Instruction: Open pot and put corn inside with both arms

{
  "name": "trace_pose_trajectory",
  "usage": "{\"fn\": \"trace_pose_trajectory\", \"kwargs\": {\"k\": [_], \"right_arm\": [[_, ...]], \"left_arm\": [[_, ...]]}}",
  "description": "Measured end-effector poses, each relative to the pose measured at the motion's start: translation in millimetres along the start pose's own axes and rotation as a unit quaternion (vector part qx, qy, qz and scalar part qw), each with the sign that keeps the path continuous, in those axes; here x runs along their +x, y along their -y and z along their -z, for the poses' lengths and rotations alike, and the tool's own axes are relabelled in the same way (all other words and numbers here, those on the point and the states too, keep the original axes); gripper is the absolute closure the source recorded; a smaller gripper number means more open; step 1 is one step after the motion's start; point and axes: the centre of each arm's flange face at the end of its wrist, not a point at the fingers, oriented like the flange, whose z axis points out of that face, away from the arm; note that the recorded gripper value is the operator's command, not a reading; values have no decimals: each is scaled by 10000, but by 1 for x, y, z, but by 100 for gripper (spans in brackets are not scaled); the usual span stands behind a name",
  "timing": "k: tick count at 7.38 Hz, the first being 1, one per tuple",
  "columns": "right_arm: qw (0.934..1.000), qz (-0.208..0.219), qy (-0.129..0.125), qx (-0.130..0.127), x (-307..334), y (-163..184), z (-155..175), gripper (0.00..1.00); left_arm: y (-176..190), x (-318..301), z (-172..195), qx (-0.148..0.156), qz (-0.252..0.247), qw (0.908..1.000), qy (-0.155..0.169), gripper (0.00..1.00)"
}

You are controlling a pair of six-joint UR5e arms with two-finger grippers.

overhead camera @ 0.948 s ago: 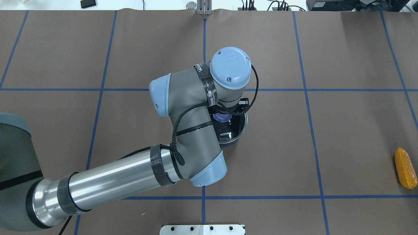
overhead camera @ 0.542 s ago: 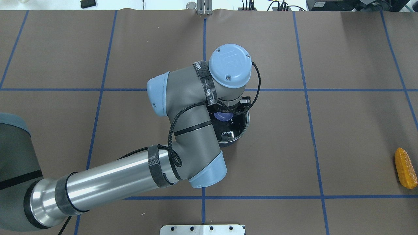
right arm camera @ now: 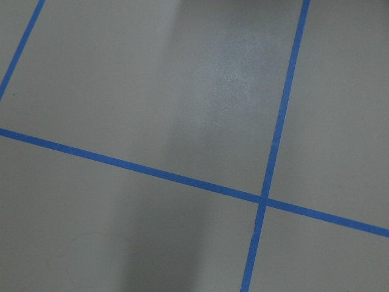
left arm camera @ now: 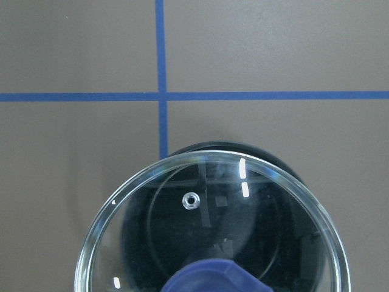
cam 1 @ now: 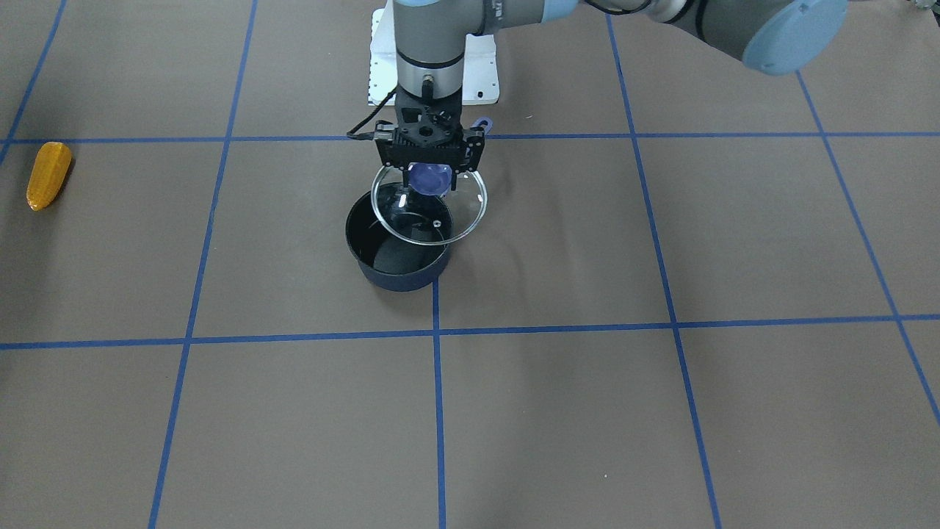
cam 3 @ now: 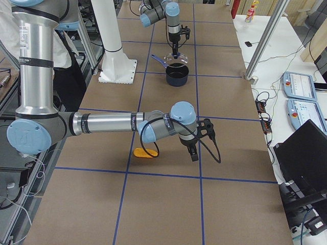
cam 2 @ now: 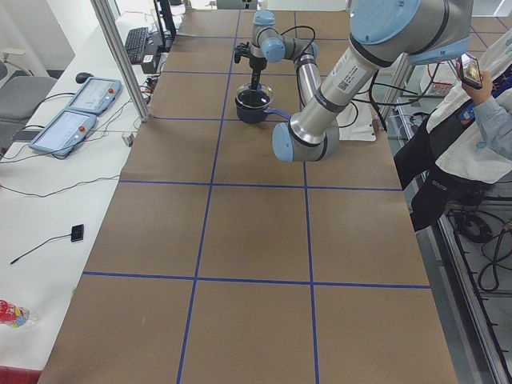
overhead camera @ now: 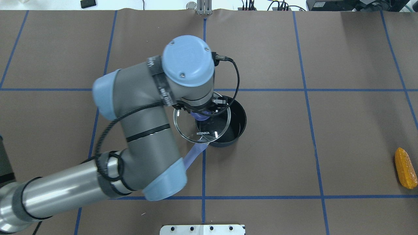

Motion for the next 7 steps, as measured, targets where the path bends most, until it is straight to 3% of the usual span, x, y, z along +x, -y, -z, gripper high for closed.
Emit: {"fn": "trace_pose_trajectory", "kwargs": {"k": [4, 7], "right_arm": [[10000, 23, 22, -7, -3, 0, -1, 0], [10000, 32, 28, -15, -3, 1, -2, 0]], "left_arm": [[-33, -196, 17, -157, -1289, 9911, 292, 77], [-56, -312, 0, -400, -1746, 9833, 324, 78]]}}
